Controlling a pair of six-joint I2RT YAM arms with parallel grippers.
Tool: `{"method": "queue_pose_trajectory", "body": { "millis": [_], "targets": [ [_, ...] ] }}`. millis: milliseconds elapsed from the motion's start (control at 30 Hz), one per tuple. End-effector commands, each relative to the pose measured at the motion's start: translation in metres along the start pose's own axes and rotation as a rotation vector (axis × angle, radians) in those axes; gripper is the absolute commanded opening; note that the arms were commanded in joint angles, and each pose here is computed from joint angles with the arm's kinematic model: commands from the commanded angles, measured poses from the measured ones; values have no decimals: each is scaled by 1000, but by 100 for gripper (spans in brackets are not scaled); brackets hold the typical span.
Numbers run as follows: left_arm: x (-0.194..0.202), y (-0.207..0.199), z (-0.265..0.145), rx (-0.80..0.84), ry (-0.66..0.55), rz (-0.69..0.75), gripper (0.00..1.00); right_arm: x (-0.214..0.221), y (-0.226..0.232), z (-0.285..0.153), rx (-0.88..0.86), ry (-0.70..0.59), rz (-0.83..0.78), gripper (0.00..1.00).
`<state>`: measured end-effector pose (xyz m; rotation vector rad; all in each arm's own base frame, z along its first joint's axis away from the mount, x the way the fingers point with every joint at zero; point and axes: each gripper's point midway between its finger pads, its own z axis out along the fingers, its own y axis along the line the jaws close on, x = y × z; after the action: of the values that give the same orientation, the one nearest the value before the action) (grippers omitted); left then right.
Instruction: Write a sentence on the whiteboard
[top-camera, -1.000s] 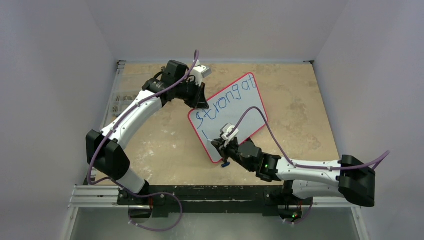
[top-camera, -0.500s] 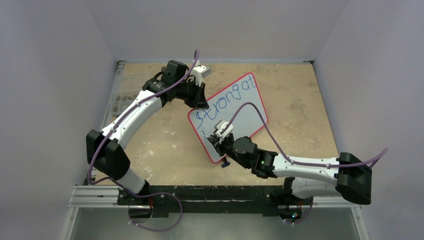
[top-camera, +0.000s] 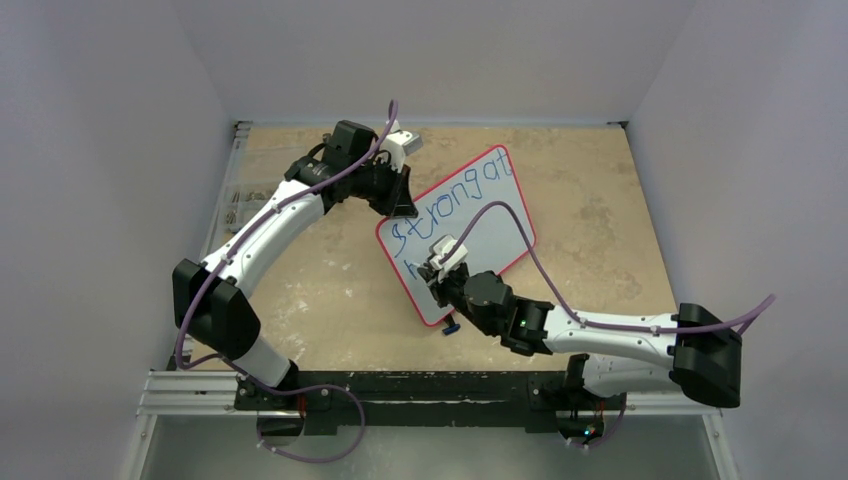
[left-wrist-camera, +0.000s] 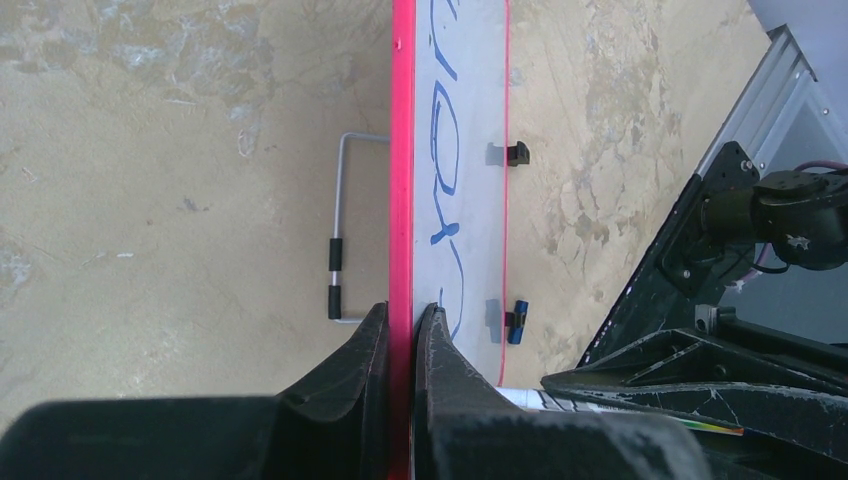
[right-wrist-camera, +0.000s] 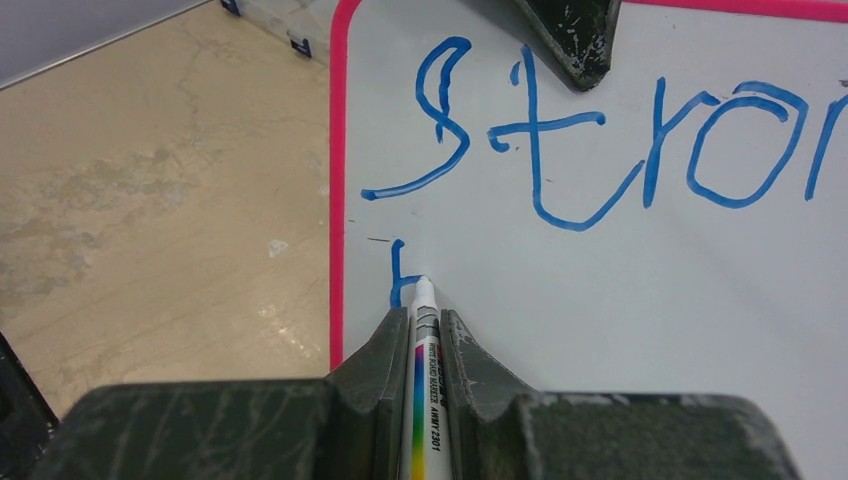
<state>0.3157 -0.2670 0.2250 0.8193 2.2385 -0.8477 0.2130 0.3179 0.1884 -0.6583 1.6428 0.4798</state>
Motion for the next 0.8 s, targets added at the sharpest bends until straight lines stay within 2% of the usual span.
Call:
{"method": "queue_pose_trajectory", "body": {
  "millis": [0,533,767],
  "targets": [
    [46,32,8,-147,176,16,0,5,-13,0,69,32,-18,0],
    [45,32,7,-152,174,18,0,39,-15,-17,46,104,4,0],
    [45,32,7,-152,175,19,0,35,-17,-22,45,97,26,0]
  ]
}}
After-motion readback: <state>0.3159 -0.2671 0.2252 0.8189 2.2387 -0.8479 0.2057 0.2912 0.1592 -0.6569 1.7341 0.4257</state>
